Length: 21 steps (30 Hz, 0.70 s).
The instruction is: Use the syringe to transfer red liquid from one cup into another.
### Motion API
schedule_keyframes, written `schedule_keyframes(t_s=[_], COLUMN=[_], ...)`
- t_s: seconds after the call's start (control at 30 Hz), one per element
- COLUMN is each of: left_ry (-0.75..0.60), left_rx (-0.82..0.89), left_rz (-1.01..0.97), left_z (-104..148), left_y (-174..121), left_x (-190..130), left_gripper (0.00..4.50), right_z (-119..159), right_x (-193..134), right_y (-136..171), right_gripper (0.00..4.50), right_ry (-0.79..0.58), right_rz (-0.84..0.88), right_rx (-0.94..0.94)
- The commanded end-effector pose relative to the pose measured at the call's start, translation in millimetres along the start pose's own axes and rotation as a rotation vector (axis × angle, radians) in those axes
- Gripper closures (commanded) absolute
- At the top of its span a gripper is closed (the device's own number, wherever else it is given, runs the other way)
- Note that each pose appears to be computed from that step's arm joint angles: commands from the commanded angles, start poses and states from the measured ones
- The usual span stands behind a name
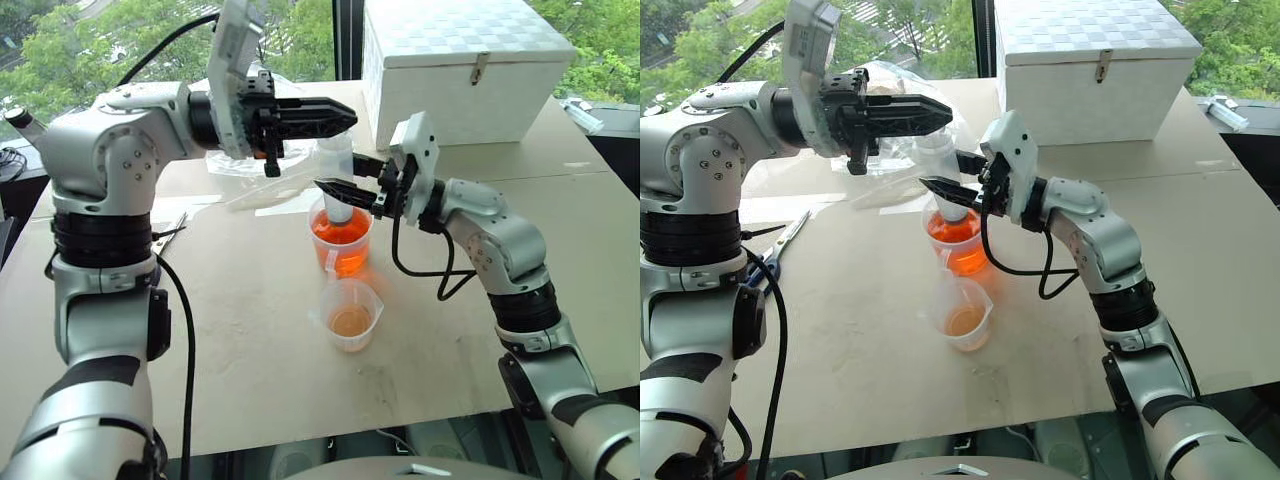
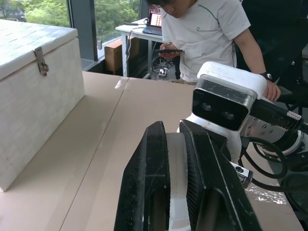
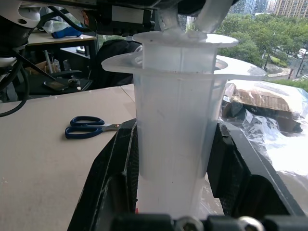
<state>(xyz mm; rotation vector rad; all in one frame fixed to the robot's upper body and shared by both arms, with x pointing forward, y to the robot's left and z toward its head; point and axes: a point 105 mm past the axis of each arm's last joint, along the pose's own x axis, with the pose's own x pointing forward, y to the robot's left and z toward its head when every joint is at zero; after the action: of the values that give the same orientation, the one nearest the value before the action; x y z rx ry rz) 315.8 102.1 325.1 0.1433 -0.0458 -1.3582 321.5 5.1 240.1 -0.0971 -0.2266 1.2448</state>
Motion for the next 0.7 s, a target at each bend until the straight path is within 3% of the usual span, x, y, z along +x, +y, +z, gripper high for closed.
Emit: schedule_keyframes(t_s=[0.03, 0.7], left_ry=[-0.077, -0.102], left_rx=[0.131, 0.120], left_rz=[-0.019, -0.012], left_z=[39.2, 41.0], left_y=[-11.6, -11.6], left_x=[-5.7, -8.3], left_gripper=[4.35, 4.35], right_z=[-13.2, -17.5], right_x=[1.0, 1.3], right_y=[4.6, 1.0], right_gripper=[2.96, 2.96], right_ry=[0.038, 0.039], right_rz=[0.011, 0.001], right_rx=[0.019, 0.012])
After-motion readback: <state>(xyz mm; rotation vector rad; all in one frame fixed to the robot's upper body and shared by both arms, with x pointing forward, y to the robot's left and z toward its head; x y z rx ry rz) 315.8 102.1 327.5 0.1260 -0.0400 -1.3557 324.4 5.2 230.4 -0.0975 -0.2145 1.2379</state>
